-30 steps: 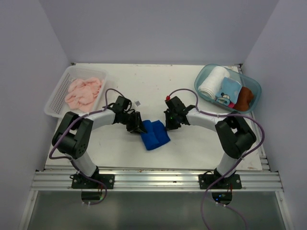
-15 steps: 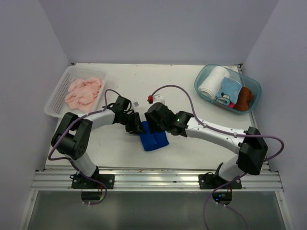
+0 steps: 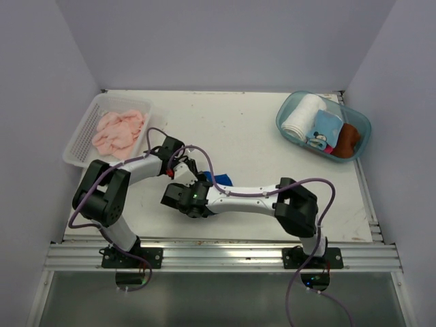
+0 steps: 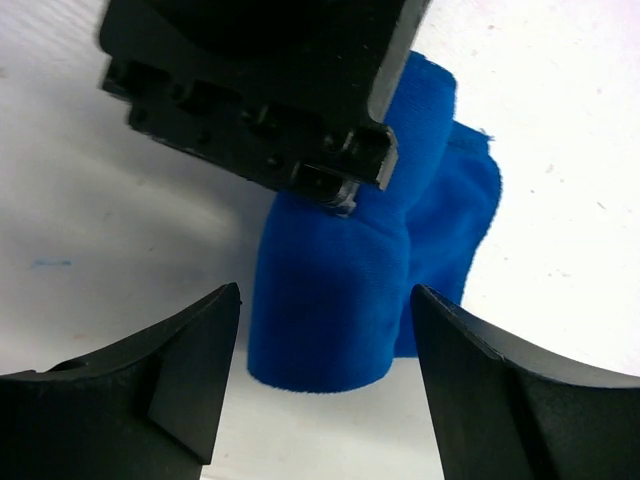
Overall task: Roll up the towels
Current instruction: Roll the towel
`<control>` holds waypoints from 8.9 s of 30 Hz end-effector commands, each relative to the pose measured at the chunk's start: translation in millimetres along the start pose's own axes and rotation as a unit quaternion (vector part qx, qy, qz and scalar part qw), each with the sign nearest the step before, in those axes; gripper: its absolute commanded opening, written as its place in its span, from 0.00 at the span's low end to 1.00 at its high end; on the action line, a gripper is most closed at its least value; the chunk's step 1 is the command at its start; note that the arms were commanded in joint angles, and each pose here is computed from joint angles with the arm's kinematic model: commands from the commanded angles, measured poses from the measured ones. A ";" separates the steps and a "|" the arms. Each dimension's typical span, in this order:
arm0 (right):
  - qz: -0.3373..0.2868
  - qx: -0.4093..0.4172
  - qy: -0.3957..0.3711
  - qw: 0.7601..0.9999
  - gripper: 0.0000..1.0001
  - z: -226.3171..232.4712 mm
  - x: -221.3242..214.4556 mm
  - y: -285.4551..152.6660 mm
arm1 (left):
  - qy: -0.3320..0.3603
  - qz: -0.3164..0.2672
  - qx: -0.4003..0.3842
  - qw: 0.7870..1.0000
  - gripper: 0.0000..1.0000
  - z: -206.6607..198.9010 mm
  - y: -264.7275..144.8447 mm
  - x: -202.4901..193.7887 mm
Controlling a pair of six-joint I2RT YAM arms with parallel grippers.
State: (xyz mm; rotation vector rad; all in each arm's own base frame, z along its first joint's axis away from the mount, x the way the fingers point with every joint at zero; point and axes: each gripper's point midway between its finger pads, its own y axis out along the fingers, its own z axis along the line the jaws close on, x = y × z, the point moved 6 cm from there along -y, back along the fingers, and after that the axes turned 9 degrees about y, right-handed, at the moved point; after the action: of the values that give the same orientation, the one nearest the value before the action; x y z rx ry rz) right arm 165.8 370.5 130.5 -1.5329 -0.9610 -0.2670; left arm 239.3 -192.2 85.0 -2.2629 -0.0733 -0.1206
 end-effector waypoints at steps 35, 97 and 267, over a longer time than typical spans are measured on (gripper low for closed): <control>-0.049 -0.063 -0.026 0.996 0.73 12.1 -30.3 17.1 | -0.005 -0.007 0.021 1.000 0.24 0.0 -4.2 -2.1; 0.058 0.258 0.310 0.913 0.65 -98.7 -33.2 20.1 | 0.008 -0.036 -0.034 0.999 0.34 -21.3 3.1 8.3; 0.060 0.331 0.281 0.899 0.19 -65.5 -39.3 34.2 | -0.012 -0.017 -0.037 0.999 0.94 -15.1 -26.9 0.7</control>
State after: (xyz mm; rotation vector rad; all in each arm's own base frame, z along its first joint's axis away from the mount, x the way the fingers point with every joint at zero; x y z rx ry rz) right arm 198.0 293.7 91.6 -0.9145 -0.4990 -0.2949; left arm 232.5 -182.1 108.9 -2.2753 -0.1070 -0.0731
